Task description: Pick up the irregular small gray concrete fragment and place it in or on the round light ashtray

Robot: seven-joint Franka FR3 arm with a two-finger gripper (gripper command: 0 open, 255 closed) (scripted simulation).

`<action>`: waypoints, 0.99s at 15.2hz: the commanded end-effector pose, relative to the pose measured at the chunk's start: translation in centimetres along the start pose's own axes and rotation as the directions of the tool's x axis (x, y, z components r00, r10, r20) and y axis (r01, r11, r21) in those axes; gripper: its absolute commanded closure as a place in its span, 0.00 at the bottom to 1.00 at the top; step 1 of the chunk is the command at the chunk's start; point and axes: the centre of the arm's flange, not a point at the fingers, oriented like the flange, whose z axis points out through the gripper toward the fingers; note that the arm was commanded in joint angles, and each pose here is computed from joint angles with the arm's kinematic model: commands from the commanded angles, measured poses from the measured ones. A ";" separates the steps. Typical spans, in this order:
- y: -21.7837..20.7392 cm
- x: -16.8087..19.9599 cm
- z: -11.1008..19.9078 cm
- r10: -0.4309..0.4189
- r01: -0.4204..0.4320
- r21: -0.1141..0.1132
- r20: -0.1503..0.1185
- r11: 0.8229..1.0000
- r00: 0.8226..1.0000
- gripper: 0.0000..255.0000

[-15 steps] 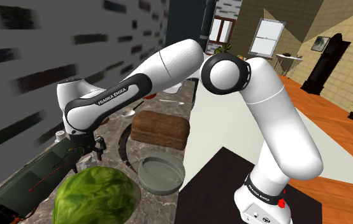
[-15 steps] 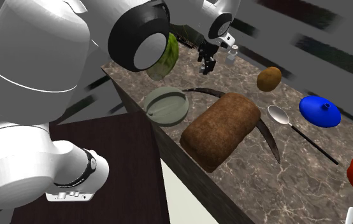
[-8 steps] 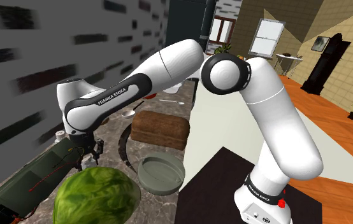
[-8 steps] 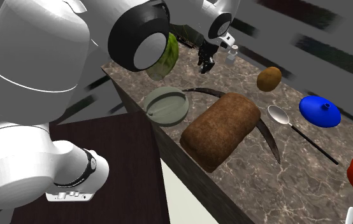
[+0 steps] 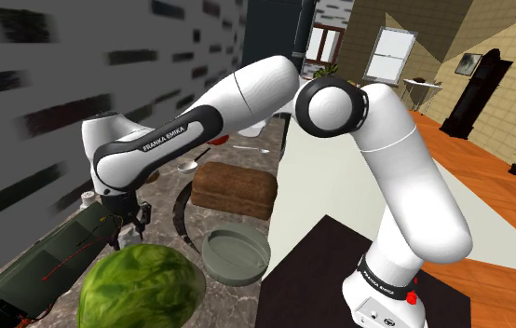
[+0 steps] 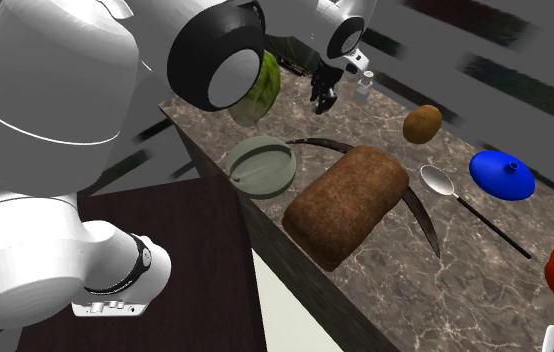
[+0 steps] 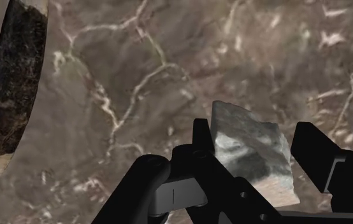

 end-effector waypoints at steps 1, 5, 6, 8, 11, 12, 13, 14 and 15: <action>0.0 -0.2 -0.9 0.000 0.000 0.000 0.000 1.000 1.000 1.00; -0.1 -0.5 -3.0 0.000 0.000 0.000 0.000 1.000 1.000 1.00; -0.1 -0.6 -3.5 0.000 0.000 0.000 0.000 1.000 1.000 1.00; -0.1 -0.7 -4.6 0.000 0.000 0.000 0.000 1.000 1.000 1.00; -0.2 -1.0 -6.1 0.000 0.000 0.000 0.000 1.000 1.000 1.00; -0.2 -1.1 -6.6 0.000 0.000 0.000 0.000 1.000 1.000 1.00; -0.2 -1.2 -7.2 0.000 0.000 0.000 0.000 1.000 1.000 1.00; -0.2 -1.3 -7.7 0.000 0.000 0.000 0.000 1.000 1.000 1.00; -0.2 -1.3 -8.2 0.000 0.000 0.000 0.000 1.000 1.000 1.00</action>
